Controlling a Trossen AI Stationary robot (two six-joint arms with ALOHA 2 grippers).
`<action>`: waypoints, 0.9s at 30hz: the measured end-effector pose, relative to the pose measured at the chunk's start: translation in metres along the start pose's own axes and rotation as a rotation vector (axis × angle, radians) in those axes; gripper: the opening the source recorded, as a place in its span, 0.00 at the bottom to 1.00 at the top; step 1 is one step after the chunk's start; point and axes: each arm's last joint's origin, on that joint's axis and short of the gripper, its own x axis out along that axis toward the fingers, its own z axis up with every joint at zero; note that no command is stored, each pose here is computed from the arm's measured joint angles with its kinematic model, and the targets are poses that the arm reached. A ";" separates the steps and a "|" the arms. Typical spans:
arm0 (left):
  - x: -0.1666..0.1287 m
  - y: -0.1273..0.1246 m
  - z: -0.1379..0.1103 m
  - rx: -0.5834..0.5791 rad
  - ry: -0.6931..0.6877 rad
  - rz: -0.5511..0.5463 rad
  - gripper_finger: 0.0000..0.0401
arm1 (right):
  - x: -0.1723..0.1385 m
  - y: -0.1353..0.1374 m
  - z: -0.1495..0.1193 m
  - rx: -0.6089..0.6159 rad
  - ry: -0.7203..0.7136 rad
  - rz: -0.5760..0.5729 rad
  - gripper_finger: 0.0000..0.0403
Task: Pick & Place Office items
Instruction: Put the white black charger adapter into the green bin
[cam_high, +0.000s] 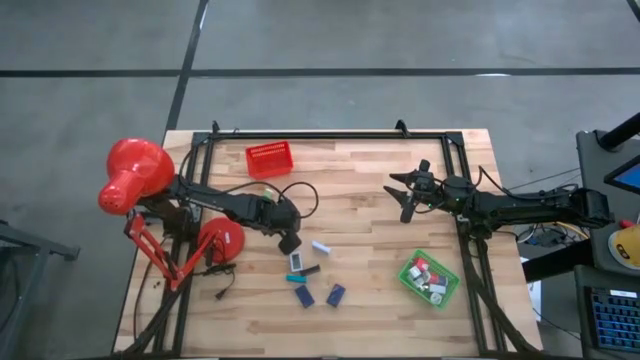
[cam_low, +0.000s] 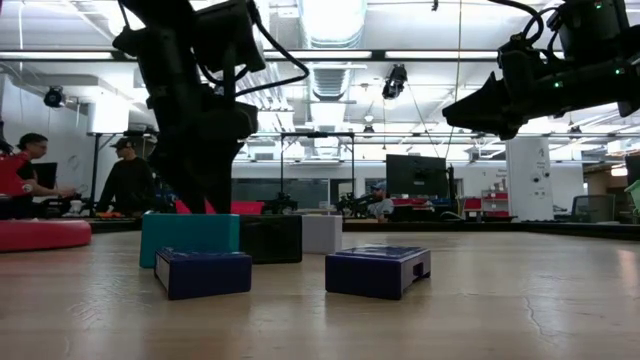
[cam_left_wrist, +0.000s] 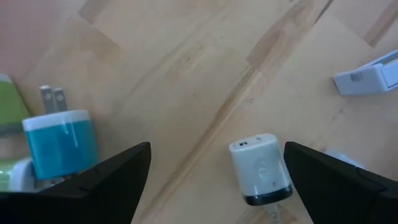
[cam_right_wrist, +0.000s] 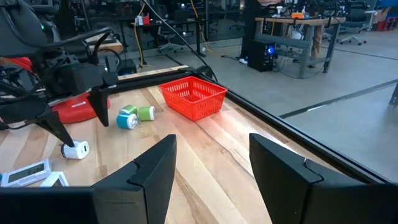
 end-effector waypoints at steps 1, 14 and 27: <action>0.000 0.000 -0.001 -0.005 0.005 -0.002 0.93 | 0.000 0.000 0.000 0.000 0.000 0.000 0.49; 0.012 0.002 -0.010 -0.052 0.052 -0.089 0.93 | 0.000 0.000 0.000 0.000 0.000 0.000 0.49; 0.020 0.003 -0.014 -0.075 0.033 -0.144 0.83 | 0.000 0.000 0.000 0.000 0.000 0.000 0.49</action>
